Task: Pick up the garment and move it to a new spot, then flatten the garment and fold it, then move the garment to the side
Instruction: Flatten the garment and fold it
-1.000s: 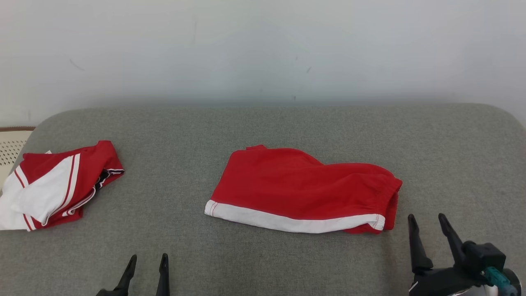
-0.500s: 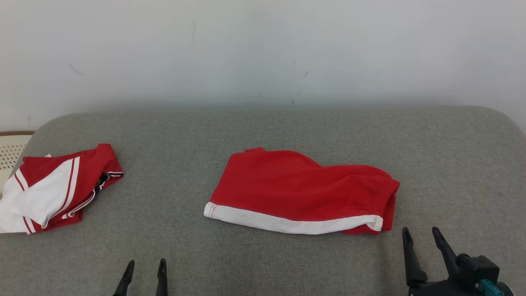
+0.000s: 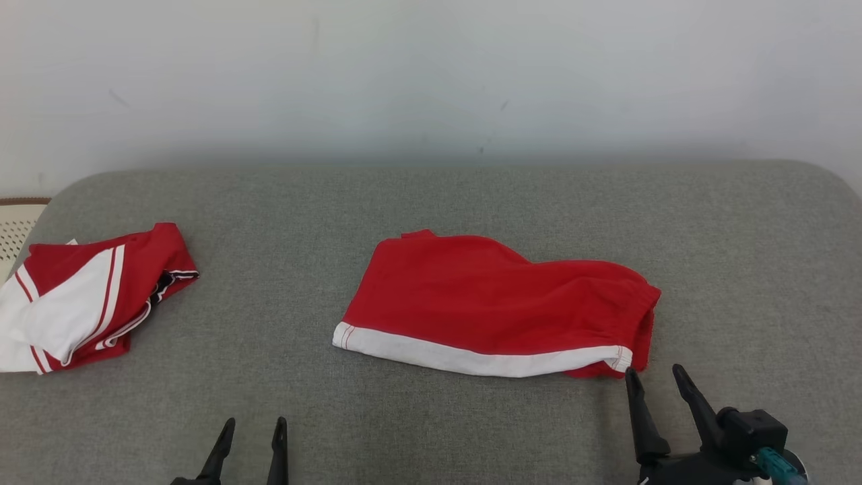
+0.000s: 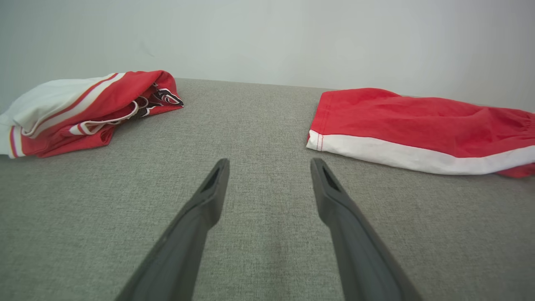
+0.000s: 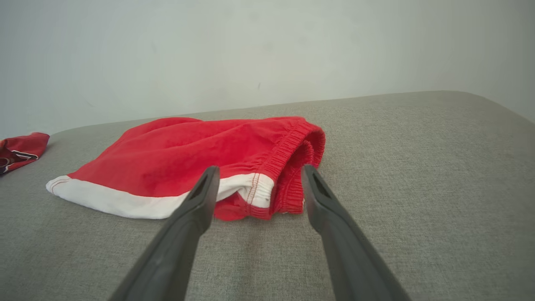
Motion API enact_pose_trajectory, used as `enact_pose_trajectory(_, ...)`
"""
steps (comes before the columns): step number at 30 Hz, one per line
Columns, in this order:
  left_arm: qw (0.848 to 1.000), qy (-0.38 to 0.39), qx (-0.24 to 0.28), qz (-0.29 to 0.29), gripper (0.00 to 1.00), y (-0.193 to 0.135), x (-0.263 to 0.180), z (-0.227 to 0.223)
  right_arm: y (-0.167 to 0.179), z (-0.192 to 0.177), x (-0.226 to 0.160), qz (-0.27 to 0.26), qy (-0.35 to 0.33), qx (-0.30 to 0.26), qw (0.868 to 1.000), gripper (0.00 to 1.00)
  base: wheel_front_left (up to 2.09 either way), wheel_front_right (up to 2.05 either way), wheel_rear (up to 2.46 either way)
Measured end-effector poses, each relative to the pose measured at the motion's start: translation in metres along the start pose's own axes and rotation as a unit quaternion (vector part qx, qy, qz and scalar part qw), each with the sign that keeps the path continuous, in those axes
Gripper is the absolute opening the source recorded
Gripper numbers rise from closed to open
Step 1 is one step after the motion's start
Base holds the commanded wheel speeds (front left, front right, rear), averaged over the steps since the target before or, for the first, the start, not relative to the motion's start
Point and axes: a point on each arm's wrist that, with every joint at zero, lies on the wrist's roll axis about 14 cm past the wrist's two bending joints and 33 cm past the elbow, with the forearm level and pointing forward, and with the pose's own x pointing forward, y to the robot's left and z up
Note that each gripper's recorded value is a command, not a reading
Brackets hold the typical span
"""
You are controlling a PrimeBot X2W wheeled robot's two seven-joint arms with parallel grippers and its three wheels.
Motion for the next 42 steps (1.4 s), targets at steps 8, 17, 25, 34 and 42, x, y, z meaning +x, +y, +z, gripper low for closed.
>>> enact_pose_trajectory(8, 1.000, 0.014, -0.006, -0.016, 1.00, -0.010, 0.010, -0.011, 0.000, -0.013, 0.019, 0.003, 0.019, 0.030, 0.999, 1.00, 0.00, 0.00, 0.00)
enact_pose_trajectory(17, 1.000, 0.025, -0.006, -0.011, 1.00, -0.004, 0.018, -0.021, -0.008, -0.033, 0.036, -0.010, 0.044, 0.061, 0.997, 1.00, 0.00, 0.00, 0.00)
enact_pose_trajectory(25, 0.999, 0.033, -0.004, 0.000, 1.00, 0.004, 0.016, -0.026, 0.007, -0.049, 0.043, 0.012, 0.069, 0.074, 0.995, 1.00, 0.00, 0.00, 0.00)
enact_pose_trajectory(34, 0.999, 0.032, -0.006, 0.000, 1.00, 0.004, 0.014, -0.025, 0.013, -0.043, 0.047, 0.024, 0.062, 0.086, 0.994, 0.96, 0.00, 0.00, 0.00)
enact_pose_trajectory(42, 0.999, 0.032, -0.007, -0.006, 1.00, 0.001, 0.014, -0.025, 0.009, -0.039, 0.043, 0.011, 0.053, 0.124, 0.991, 1.00, 0.00, 0.00, 0.00)
